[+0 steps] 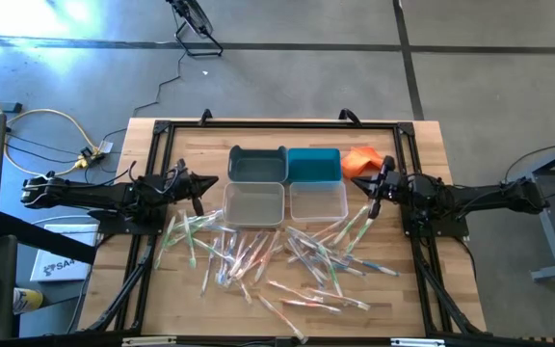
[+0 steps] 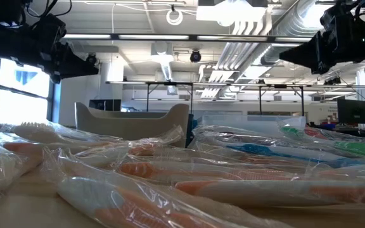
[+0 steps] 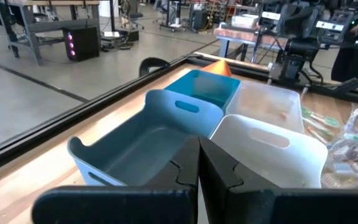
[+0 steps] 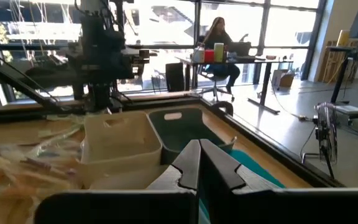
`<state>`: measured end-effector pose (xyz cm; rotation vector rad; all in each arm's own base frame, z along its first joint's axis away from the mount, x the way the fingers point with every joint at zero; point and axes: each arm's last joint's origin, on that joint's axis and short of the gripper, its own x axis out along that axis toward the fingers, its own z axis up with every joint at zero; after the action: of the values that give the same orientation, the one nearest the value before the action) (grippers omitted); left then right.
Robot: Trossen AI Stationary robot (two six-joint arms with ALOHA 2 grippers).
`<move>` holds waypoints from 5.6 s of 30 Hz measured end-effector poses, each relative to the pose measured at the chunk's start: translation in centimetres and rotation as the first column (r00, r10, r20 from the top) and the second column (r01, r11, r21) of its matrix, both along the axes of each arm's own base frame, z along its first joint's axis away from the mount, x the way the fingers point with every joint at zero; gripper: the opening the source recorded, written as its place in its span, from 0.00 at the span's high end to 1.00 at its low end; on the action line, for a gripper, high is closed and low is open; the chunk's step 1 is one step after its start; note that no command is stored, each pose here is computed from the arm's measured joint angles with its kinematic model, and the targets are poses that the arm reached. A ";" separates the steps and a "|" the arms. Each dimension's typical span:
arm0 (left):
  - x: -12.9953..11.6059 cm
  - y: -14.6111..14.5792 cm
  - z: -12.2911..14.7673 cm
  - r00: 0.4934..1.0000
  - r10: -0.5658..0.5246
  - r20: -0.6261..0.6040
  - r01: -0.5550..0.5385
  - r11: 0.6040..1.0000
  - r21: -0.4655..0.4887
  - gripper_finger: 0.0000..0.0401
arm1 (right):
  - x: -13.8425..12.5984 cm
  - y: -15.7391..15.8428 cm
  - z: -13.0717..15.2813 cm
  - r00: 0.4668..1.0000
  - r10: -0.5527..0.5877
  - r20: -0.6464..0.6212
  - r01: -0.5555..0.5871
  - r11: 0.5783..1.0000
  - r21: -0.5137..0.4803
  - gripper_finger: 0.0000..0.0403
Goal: Pick & Place Toothbrushes
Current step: Put the green toothbrush into the blue bin
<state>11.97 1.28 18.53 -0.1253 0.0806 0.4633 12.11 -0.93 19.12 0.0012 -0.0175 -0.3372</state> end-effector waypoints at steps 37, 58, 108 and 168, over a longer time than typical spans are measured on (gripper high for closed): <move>0.0 0.0 -0.3 0.999 0.002 -0.032 -0.002 1.000 -0.006 1.00 | 10.2 6.3 11.6 0.814 0.091 -0.574 0.058 0.970 0.236 0.99; 0.0 0.0 -0.3 0.999 0.002 -0.032 -0.002 1.000 -0.006 1.00 | 14.9 9.6 7.9 0.593 0.391 -0.704 0.092 0.836 0.541 0.88; 0.0 0.0 -0.3 0.999 -0.004 -0.054 0.006 0.999 0.040 1.00 | 17.9 12.8 -1.4 0.409 0.365 -0.836 0.503 0.675 0.541 0.67; 0.0 0.0 -0.3 0.999 -0.004 -0.054 0.006 0.999 0.040 1.00 | 15.0 8.6 8.5 0.734 0.223 -0.642 0.274 0.767 0.580 0.98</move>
<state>11.93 1.27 18.21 -0.0730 0.1248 0.4628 27.14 7.67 27.64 0.5793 0.8597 -0.3434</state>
